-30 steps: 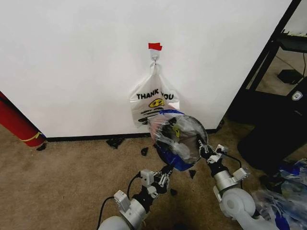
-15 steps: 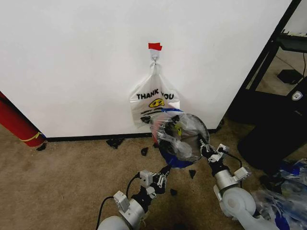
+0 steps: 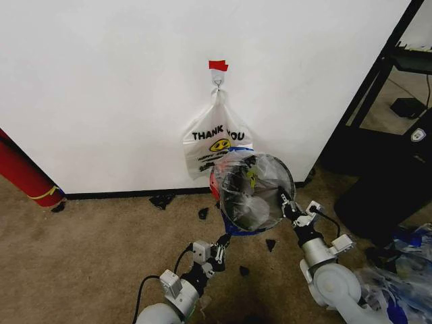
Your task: Pick up the garbage bag from the wall and place it over the trash bin.
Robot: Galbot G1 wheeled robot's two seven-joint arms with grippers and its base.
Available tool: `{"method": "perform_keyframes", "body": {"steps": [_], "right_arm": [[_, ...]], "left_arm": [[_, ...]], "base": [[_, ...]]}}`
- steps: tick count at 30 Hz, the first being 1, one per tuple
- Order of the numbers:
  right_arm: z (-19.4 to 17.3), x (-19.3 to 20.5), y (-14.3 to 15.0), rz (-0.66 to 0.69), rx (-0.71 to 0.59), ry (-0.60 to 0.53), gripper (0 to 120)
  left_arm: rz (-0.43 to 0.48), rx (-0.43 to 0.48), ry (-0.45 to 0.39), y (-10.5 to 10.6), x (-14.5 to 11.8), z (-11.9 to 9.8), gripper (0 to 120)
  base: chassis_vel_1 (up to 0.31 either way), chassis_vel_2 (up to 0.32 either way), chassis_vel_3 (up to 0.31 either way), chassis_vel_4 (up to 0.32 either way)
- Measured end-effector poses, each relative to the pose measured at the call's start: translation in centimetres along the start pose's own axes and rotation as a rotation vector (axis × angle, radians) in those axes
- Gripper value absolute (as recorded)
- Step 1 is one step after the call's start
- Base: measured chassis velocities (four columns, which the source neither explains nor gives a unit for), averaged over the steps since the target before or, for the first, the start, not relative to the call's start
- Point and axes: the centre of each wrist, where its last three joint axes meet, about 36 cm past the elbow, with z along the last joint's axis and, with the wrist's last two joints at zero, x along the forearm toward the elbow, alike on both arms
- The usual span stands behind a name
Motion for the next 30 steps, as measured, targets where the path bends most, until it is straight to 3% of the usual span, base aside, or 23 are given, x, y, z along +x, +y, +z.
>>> {"method": "perform_keyframes", "body": {"steps": [11, 20, 25, 27, 30], "right_arm": [[0.7, 0.9, 0.7, -0.011, -0.01, 0.037, 0], [1.4, 1.2, 1.1, -0.017, -0.006, 0.057, 0], [1.4, 1.0, 1.1, -0.013, -0.01, 0.049, 0], [1.4, 1.0, 1.1, -0.012, -0.01, 0.049, 0], [1.5, 0.8, 0.9, 0.0, -0.011, 0.043, 0]], "left_arm": [[-0.118, -0.108, 0.03, 4.7, -3.3, 2.3, 0], [-0.11, -0.118, 0.048, 5.4, -2.8, 3.0, 0], [-0.12, -0.239, 0.099, 7.1, -1.0, 4.3, 21], [-0.121, -0.25, 0.105, 7.3, -0.8, 4.4, 23], [-0.13, -0.315, 0.136, 8.6, 0.4, 4.9, 38]], "base": [[0.0, 0.0, 0.0, 0.0], [0.0, 0.0, 0.0, 0.0], [0.0, 0.0, 0.0, 0.0], [0.0, 0.0, 0.0, 0.0], [0.0, 0.0, 0.0, 0.0]]}}
